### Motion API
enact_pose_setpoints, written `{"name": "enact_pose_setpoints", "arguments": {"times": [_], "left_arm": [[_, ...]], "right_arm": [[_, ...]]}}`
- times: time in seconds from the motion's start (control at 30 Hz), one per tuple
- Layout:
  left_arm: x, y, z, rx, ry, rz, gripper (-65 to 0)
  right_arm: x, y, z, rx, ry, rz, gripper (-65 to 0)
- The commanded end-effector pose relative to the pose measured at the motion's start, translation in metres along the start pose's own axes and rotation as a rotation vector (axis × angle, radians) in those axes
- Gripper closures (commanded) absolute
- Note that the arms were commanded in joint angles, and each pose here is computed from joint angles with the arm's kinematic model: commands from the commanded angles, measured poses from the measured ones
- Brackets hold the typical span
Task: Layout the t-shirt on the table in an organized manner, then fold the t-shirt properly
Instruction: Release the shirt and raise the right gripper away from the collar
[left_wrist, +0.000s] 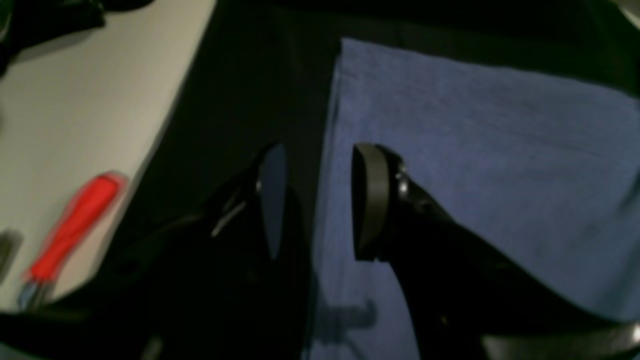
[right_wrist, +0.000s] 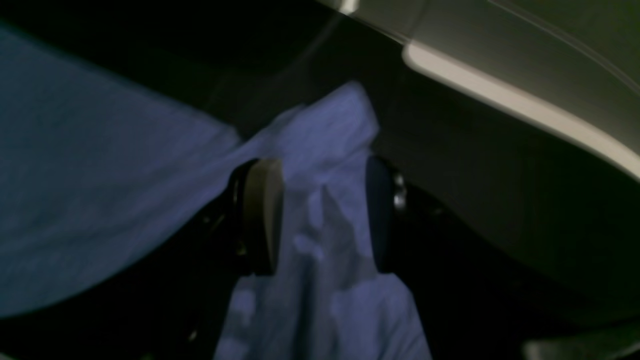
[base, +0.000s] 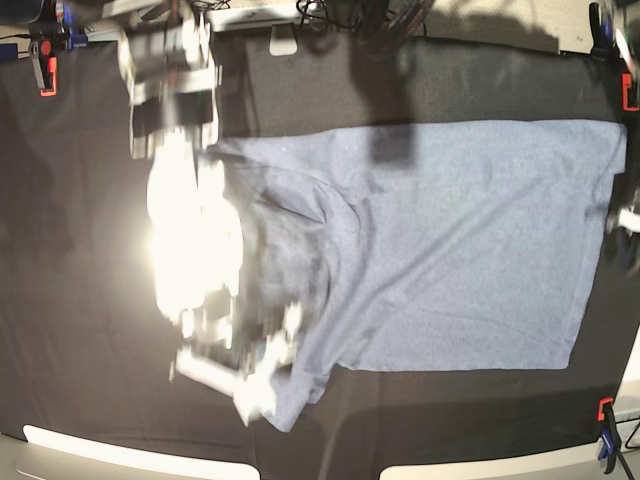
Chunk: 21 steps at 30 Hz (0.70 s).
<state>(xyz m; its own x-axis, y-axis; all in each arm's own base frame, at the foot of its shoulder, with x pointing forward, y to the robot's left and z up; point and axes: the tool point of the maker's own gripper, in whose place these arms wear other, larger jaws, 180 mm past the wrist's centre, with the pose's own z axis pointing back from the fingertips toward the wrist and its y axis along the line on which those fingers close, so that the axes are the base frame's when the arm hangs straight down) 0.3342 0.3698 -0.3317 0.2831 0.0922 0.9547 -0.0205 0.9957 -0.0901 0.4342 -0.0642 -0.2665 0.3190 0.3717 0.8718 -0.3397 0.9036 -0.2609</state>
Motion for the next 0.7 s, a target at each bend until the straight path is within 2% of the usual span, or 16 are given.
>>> {"name": "enact_pose_setpoints", "arguments": {"times": [0.0,0.1,0.33,0.4,0.47,0.57,0.67], "left_arm": [[0.025,0.006,0.008,0.000,-0.061,-0.040,-20.1],[0.017,0.007,0.036,0.006,-0.044,-0.059,-20.2],[-0.018,0.015,0.090,0.052,0.030,-0.012,-20.3],[-0.028,0.005,0.100,0.011,0.059,-0.020,-20.3],[-0.034,-0.006,0.108,-0.028,0.079,-0.025,-20.3],[-0.042,-0.009,0.116,-0.031,0.102,-0.024,-20.3],[-0.054,-0.008,0.124,-0.028,0.152,-0.055,-20.3]], "right_arm": [[0.016,-0.008,0.010,-0.023,-0.064,0.012,-24.9],[-0.015,-0.003,0.032,-0.023,-0.021,0.036,-24.9],[-0.068,0.001,0.090,-0.012,0.059,0.139,-24.9],[-0.076,0.005,0.106,0.001,0.072,0.166,-24.9],[-0.084,0.012,0.122,0.027,0.092,0.188,-24.9],[-0.101,0.030,0.143,0.097,0.131,0.232,-24.9],[-0.124,0.039,0.157,0.144,0.192,0.333,-24.8]]}}
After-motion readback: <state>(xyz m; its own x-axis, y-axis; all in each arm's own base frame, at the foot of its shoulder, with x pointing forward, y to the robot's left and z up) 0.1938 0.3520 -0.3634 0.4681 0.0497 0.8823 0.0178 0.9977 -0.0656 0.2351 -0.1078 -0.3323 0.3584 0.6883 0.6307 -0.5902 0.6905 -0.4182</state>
